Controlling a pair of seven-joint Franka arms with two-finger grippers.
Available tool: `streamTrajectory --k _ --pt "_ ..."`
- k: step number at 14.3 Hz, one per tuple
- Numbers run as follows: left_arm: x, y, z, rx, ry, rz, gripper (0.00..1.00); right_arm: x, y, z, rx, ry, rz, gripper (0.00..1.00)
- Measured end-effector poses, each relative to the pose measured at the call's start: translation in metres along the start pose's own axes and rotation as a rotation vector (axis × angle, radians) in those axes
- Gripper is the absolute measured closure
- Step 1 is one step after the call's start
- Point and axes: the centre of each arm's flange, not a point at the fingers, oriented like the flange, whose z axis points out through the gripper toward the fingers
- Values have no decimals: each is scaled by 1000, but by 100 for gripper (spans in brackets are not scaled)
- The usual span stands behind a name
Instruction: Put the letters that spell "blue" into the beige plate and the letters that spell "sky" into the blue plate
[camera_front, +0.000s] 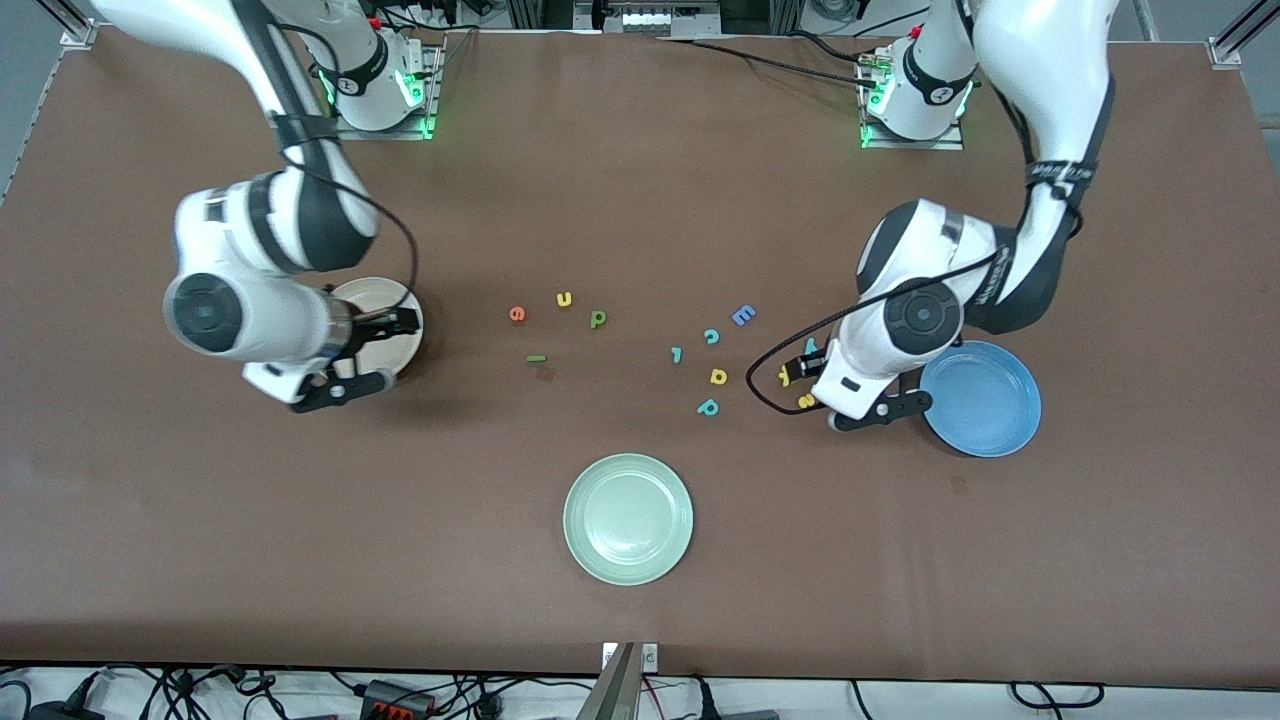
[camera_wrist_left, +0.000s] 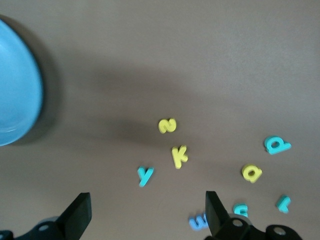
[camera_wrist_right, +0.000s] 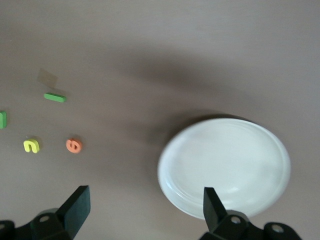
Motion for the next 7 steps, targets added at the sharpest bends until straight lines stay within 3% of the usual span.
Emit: streamTrajectory --k 4,7 --pt "-15 19 62 -29 32 -74 0 -5 -90 57 -40 27 73 0" --pt "-26 18 85 -33 30 -94 0 -10 -120 93 -51 55 139 0"
